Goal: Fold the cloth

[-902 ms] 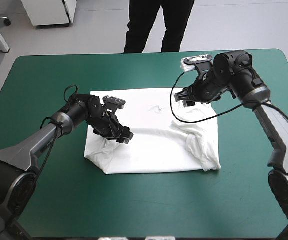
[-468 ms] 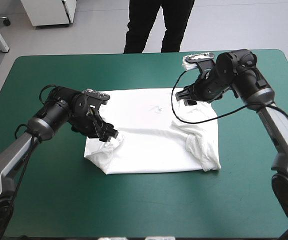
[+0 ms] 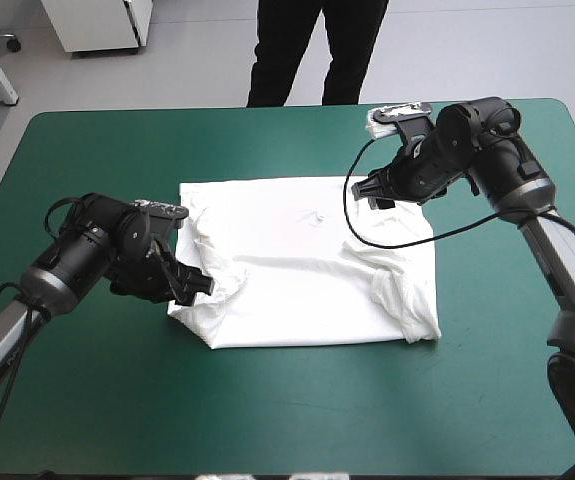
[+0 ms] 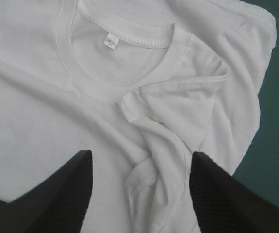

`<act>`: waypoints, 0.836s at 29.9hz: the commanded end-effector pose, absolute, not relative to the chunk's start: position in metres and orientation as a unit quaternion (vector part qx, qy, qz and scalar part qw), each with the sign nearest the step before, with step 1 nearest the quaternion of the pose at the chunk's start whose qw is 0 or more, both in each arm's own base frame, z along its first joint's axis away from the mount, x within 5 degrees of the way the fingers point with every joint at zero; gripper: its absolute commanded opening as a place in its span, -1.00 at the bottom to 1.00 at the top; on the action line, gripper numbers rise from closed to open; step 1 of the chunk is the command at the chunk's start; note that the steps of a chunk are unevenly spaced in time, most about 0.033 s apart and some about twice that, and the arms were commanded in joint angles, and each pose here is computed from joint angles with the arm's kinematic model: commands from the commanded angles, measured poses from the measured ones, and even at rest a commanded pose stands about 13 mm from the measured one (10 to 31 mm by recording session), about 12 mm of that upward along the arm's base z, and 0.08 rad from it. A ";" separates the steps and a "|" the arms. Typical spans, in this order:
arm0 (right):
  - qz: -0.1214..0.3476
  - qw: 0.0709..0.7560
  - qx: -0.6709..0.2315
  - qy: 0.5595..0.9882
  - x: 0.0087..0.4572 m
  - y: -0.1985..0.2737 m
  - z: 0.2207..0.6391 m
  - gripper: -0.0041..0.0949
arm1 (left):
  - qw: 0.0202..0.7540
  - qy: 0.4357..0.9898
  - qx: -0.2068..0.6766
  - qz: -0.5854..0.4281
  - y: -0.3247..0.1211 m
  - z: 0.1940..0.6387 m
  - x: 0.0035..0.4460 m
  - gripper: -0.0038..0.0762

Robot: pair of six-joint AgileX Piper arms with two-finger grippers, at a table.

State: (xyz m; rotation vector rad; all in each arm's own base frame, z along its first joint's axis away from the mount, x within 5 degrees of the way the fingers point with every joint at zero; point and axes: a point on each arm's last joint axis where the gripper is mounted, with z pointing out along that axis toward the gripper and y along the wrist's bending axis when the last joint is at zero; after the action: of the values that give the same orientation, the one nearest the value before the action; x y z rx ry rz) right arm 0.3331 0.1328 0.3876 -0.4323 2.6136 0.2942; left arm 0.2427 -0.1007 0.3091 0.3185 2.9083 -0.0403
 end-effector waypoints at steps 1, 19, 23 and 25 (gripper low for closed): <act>0.116 0.276 -0.159 0.941 0.319 0.127 0.416 0.20 | 0.113 0.990 0.084 -0.022 -0.097 0.314 0.232 0.41; 0.120 0.275 -0.159 0.941 0.319 0.127 0.416 0.20 | 0.093 0.994 0.038 -0.039 -0.111 0.236 0.258 0.41; 0.120 0.275 -0.159 0.941 0.319 0.127 0.416 0.20 | 0.065 0.997 0.038 -0.028 -0.114 0.218 0.265 0.41; 0.120 0.275 -0.159 0.941 0.319 0.127 0.416 0.20 | 0.056 0.997 0.038 -0.025 -0.115 0.212 0.267 0.41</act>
State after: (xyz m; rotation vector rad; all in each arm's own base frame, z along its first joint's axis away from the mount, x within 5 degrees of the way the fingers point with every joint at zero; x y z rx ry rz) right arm 0.3329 0.1334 0.3877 -0.4316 2.6141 0.3045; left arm 0.2624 -0.1128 0.2101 0.1414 3.0465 -0.0524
